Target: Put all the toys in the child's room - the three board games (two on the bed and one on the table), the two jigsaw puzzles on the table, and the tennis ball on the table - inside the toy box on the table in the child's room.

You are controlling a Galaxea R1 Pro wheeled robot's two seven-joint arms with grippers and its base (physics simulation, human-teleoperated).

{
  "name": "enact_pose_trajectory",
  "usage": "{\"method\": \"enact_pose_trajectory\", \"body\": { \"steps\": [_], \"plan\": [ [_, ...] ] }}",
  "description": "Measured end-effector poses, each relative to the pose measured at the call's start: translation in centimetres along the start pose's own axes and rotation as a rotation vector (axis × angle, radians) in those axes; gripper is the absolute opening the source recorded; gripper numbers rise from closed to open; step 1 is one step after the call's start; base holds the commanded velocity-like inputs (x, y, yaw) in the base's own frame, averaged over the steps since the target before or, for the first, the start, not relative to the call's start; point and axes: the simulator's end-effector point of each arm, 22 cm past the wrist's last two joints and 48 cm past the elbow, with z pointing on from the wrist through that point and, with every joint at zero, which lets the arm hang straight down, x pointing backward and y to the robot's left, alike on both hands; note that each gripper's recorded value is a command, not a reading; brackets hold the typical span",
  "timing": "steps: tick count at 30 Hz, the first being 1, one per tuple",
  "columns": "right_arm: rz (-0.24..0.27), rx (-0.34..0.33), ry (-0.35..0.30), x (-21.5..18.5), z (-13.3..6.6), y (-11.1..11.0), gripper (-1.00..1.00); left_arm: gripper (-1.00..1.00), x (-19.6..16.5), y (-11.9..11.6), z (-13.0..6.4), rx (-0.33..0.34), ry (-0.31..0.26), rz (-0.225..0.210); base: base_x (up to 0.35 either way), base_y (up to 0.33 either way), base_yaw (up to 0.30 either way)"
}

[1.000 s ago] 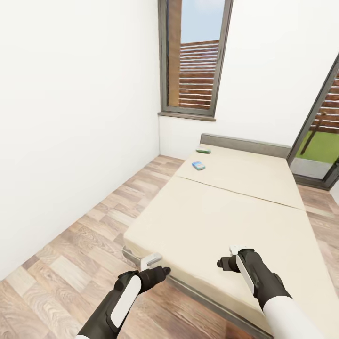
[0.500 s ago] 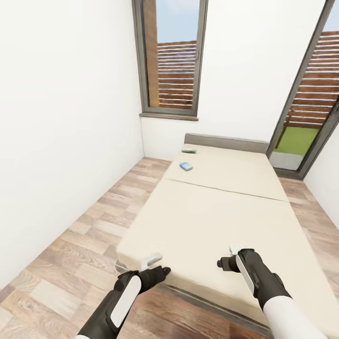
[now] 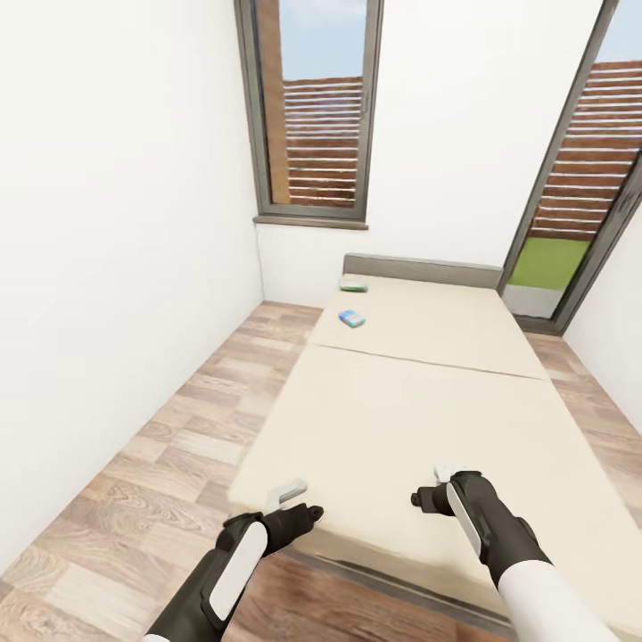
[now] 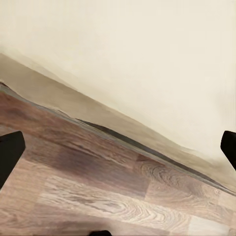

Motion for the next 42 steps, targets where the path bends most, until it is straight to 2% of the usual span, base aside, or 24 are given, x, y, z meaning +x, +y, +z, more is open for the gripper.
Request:
{"method": "enact_pose_trajectory", "body": {
  "steps": [26,42],
  "plan": [
    [0.000,0.000,0.000,-0.01,0.00,0.00,1.00,1.00,0.00,0.00,0.00,0.000,0.000,0.000,0.136,0.267,-0.012],
    [0.000,-0.001,0.000,-0.01,0.00,0.04,1.00,1.00,0.00,-0.01,0.01,0.000,-0.001,0.001,0.133,0.262,-0.198]
  ]
}}
